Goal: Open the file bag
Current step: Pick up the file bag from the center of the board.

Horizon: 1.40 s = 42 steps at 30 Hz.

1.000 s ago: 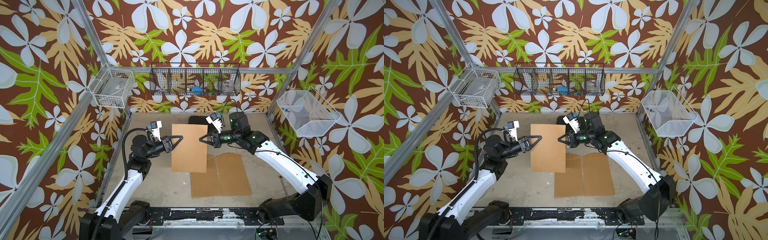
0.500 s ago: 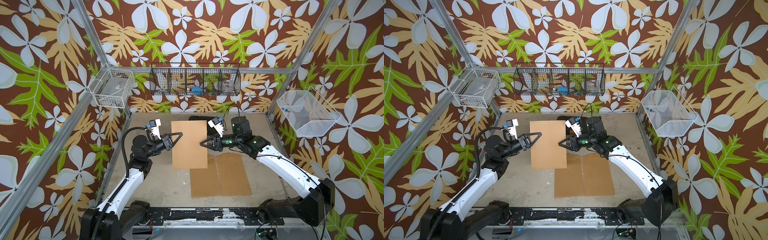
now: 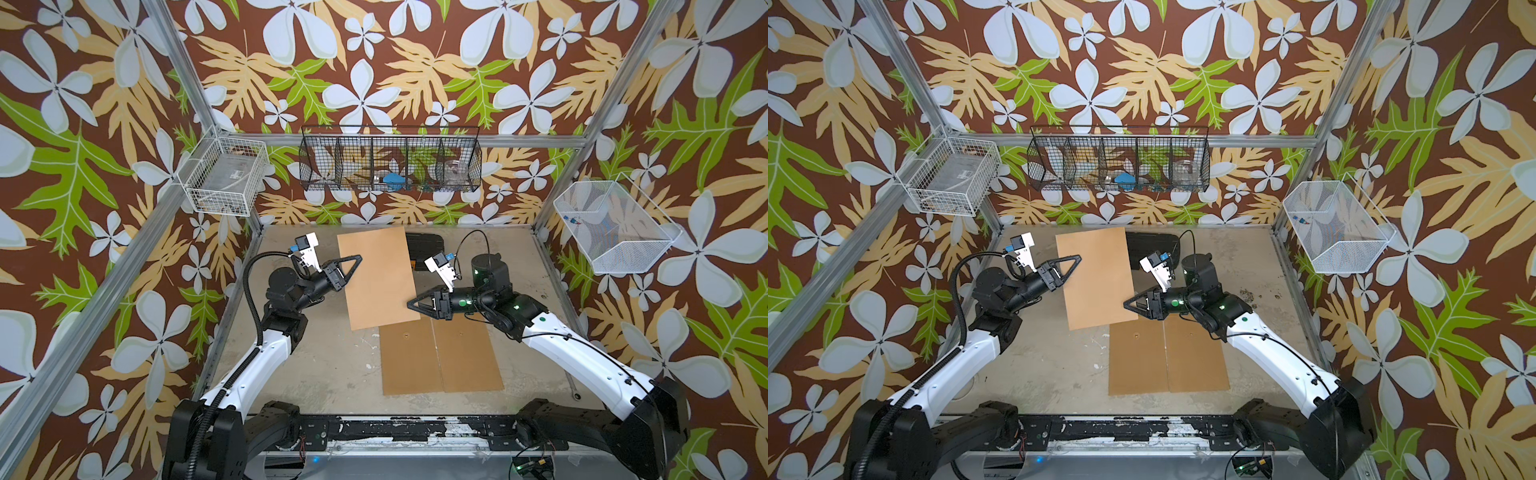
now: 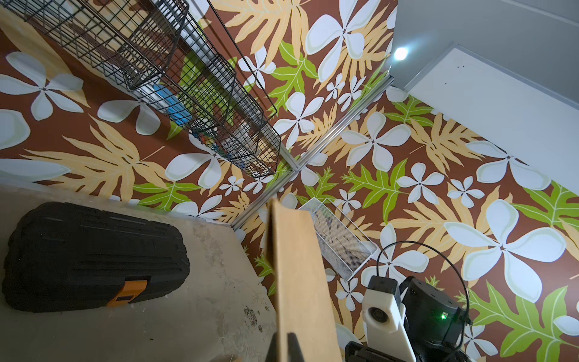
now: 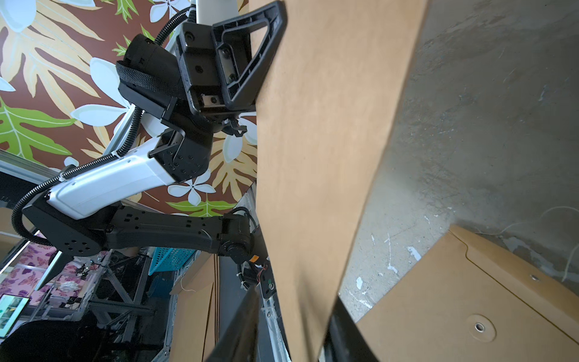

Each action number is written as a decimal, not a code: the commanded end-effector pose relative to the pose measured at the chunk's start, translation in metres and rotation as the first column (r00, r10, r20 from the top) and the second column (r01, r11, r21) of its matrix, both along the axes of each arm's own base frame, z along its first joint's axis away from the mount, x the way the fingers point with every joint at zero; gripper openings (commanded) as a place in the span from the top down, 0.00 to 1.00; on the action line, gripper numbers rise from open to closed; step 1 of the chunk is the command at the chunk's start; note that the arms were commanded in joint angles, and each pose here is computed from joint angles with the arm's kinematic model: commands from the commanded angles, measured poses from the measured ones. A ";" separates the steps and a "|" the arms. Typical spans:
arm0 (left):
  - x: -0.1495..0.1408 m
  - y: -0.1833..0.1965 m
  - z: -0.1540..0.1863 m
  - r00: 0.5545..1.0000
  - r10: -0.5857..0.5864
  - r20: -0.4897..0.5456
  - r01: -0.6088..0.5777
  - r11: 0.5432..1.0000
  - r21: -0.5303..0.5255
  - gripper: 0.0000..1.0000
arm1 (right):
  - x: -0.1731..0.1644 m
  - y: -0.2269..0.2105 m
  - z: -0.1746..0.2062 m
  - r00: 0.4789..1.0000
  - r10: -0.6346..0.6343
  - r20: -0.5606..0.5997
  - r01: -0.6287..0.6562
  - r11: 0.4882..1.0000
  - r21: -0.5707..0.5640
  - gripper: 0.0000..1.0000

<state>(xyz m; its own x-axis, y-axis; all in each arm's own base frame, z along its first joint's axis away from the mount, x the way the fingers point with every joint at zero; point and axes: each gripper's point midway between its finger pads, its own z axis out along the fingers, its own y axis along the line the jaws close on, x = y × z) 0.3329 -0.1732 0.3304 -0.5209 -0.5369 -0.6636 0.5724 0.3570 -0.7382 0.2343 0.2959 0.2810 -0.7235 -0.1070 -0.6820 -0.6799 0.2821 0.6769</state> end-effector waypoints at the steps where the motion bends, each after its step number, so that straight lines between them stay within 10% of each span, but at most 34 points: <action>1: 0.003 0.005 0.014 0.998 0.035 0.058 -0.034 0.999 -0.019 1.00 | -0.001 0.003 0.006 1.000 0.014 0.006 -0.014 1.000 0.028 0.68; 19: -0.001 0.008 0.008 0.998 0.050 0.046 -0.049 0.999 -0.022 1.00 | 0.005 0.009 -0.003 1.000 -0.006 -0.012 0.006 1.000 0.011 0.98; 30: 0.011 0.017 -0.024 0.989 0.139 -0.051 -0.134 0.986 0.094 0.38 | 0.017 -0.003 -0.004 0.994 -0.105 0.039 0.108 0.991 -0.078 1.00; 42: 0.028 0.044 -0.051 0.919 0.344 -0.191 -0.264 0.900 0.347 0.11 | 0.027 -0.007 -0.041 0.964 -0.252 0.087 0.266 0.919 -0.290 1.00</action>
